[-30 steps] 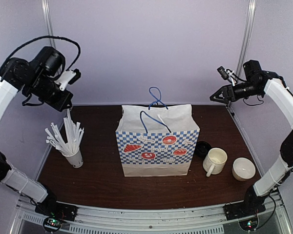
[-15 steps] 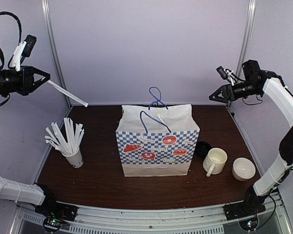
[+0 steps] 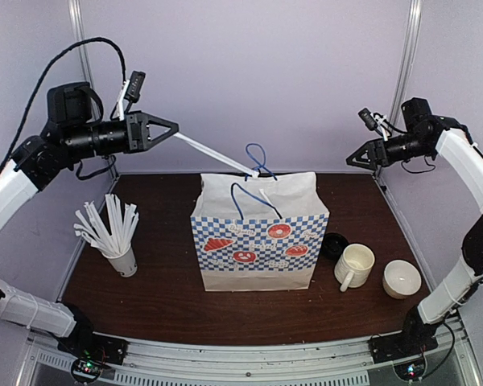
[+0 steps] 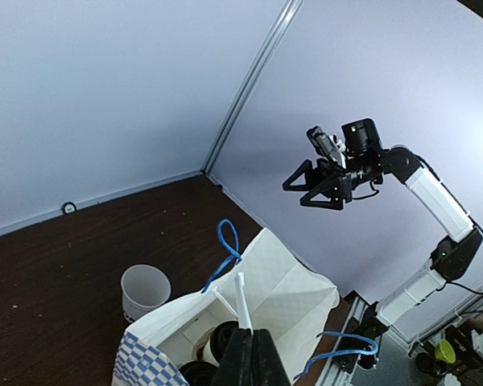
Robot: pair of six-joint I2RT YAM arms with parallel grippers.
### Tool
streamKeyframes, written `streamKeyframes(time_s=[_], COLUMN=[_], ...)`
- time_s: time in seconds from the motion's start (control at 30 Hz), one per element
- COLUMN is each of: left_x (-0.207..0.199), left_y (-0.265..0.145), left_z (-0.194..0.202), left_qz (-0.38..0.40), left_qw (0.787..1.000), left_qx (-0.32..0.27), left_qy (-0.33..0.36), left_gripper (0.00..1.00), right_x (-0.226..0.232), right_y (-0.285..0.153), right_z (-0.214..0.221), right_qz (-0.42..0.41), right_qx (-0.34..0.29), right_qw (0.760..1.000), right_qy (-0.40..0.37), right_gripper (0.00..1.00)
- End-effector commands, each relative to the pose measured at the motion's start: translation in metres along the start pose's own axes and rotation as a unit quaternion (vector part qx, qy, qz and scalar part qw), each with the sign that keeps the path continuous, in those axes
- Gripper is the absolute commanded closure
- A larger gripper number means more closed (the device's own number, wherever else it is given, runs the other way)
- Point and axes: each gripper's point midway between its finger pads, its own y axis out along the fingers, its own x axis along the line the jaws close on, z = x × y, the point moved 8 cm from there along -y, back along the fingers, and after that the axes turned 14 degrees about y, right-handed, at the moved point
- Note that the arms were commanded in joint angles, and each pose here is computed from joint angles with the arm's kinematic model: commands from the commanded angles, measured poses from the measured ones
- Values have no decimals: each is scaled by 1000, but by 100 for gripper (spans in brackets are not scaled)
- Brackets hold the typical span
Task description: Pack the takeout coffee
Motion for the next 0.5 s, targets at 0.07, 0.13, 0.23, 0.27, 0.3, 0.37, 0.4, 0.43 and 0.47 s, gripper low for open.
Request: streamKeyframes(time_s=[0.07,0.13,0.23,0.27,0.3,0.37,0.4,0.43,0.47], left_x=[-8,-13,-19,-20,-21,-21,-20,-19,-18], left_y=[49,65,87,94,100,113,119,126,133], left_z=[7,17,30,36,42,57,63,72,79], left_qz=[91,103,111,108,104,88,87,90,96], left_qw=[994,994,993,993,993,991,989,986,983], left_qx=[-52,-27,16,36,54,100,116,136,155], left_qy=[-32,-32,-27,-24,-17,-10,-7,-10,-16], left_gripper=[100,100,100,100,100,100,100,100,98], right_x=[7,7,6,6,6,5,5,4,4], right_y=[-11,-10,-10,-9,-9,-8,-8,-8,-8], right_z=[1,0,1,1,1,2,3,3,3], right_qz=[14,15,15,15,15,15,15,16,18], right_qx=[-8,-7,-6,-6,-5,-4,-4,-3,-3], right_qw=[1000,1000,1000,1000,1000,1000,1000,1000,1000], right_qy=[-15,-15,-14,-14,-14,-13,-13,-13,-13], right_gripper=[19,19,19,19,19,19,19,19,19])
